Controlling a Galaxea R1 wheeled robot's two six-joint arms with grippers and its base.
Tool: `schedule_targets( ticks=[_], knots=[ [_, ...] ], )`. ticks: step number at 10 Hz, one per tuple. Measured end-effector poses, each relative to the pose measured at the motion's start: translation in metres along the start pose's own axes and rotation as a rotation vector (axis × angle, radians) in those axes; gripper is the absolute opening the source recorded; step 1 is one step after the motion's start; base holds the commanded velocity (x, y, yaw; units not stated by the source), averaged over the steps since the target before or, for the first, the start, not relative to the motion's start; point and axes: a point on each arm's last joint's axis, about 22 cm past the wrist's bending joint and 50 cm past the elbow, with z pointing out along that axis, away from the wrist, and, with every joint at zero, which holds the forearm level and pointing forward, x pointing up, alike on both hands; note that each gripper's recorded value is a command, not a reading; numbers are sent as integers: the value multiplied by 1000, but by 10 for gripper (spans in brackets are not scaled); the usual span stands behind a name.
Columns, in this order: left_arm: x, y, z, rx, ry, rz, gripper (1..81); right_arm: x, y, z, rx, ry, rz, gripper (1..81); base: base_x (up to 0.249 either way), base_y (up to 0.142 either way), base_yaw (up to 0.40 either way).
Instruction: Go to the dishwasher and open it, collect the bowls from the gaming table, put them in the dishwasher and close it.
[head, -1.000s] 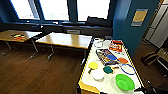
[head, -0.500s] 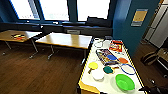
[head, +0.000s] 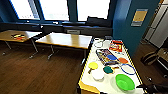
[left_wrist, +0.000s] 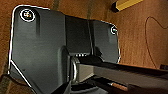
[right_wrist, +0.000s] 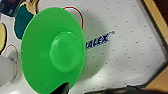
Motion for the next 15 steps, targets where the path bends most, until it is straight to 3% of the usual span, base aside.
schedule_targets(
  ticks=[2,4,8,11,15],
  knots=[
    [0,0,0,0,0,0,811,1,-29,11,34,-8,-22,811,0,0,0],
    [4,-1,0,1,5,3,811,11,-40,8,47,8,-23,811,0,0,0],
    [6,0,4,6,6,4,811,19,-25,12,25,30,28,811,0,0,0],
    [6,-12,4,32,3,7,811,1,-27,31,32,-1,59,811,0,0,0],
    [5,-5,7,23,2,5,811,-20,-6,40,14,-29,93,811,0,0,0]
  ],
)
